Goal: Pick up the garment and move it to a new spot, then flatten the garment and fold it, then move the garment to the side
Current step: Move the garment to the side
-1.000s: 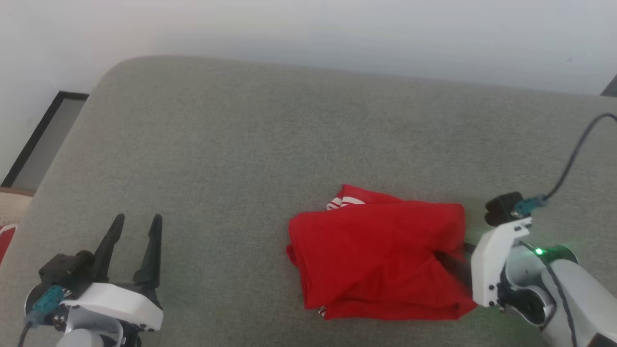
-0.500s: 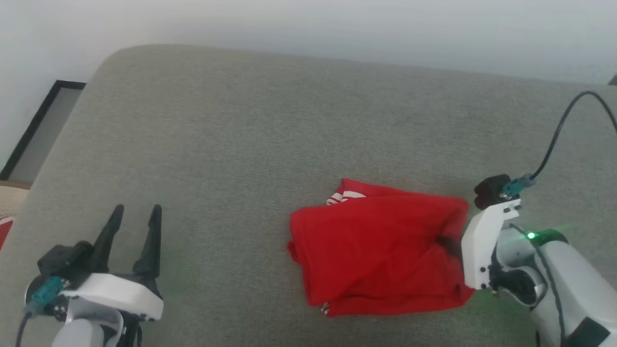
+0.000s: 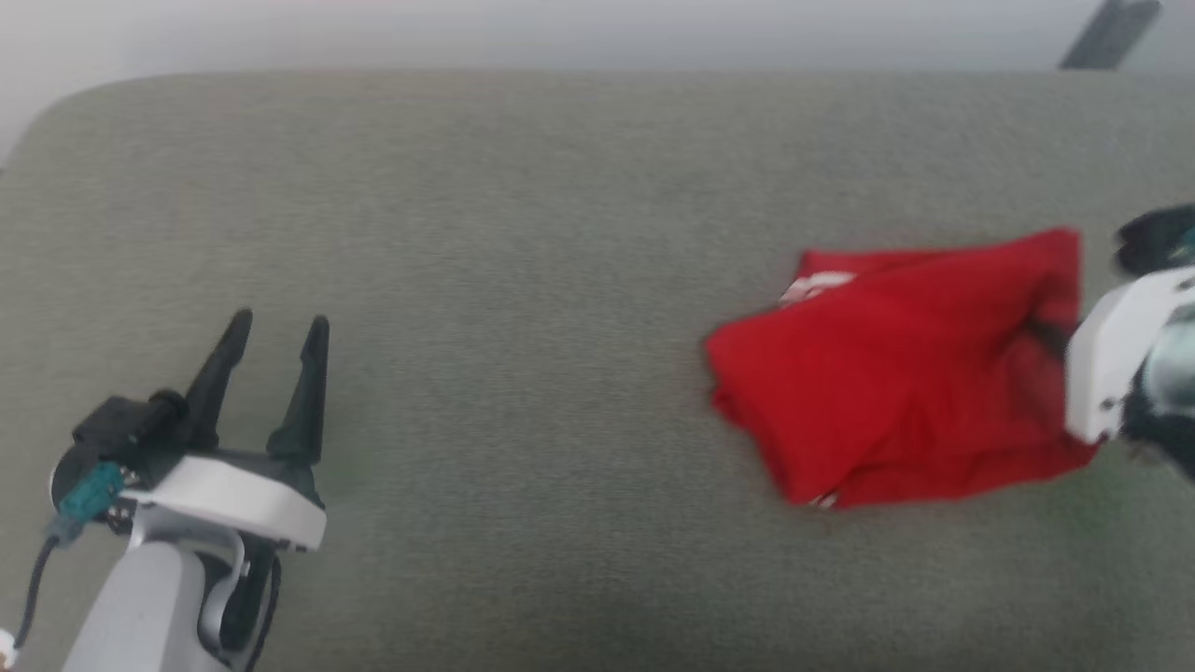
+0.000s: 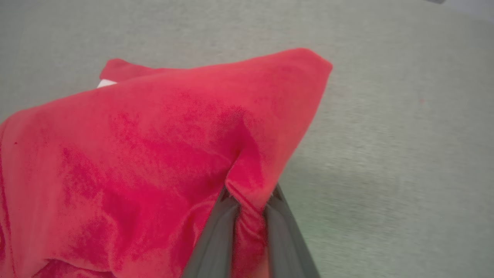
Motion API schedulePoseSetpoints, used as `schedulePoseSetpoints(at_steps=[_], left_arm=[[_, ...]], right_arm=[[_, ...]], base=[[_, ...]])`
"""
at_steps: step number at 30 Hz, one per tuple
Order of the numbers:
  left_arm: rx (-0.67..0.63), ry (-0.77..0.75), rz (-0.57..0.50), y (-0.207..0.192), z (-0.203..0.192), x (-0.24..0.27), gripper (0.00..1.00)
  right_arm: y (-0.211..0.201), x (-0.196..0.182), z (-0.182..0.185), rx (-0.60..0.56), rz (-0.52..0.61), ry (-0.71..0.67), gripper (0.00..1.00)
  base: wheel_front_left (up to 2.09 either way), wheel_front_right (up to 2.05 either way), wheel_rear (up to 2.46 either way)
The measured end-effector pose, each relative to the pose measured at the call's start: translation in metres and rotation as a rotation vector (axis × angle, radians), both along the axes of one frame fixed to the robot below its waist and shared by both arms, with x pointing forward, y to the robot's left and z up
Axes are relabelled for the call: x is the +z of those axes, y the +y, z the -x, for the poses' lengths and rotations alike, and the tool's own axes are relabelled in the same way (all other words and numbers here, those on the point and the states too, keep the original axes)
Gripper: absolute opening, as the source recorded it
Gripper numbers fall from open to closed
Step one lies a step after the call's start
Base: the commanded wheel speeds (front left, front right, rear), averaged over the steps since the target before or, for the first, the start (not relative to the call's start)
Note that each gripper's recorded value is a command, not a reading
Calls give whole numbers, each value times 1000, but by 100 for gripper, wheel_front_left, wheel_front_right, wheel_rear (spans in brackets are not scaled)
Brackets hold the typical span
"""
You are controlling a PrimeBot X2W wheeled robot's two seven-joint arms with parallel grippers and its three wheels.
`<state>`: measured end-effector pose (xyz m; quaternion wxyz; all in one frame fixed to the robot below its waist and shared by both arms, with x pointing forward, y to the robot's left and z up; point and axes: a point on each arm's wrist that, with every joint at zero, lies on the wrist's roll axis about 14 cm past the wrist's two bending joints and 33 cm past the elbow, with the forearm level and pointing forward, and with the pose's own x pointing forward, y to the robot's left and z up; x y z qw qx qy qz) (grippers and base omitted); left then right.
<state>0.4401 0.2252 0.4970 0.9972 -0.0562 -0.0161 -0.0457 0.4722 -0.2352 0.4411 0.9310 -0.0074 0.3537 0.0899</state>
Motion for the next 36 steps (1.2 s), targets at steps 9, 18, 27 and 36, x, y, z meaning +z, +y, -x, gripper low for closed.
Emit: schedulePoseSetpoints(at_steps=[9, 18, 27, 36], left_arm=[[-154, -21, -13, -51, -46, -2, 100], [-311, -23, -8, -108, -82, -16, 100], [-412, -4, -3, -145, -105, -37, 100], [-444, 29, -7, -153, -114, -58, 100]], right_arm=[[-84, 36, -10, -139, 140, -119, 0], [-165, 61, -6, -263, 313, -164, 0], [-214, 56, 3, -321, 452, -146, 0], [-226, 16, 3, -325, 514, -66, 0]], base=[[0, 0, 0], [0, 0, 0], [0, 0, 0], [0, 0, 0]])
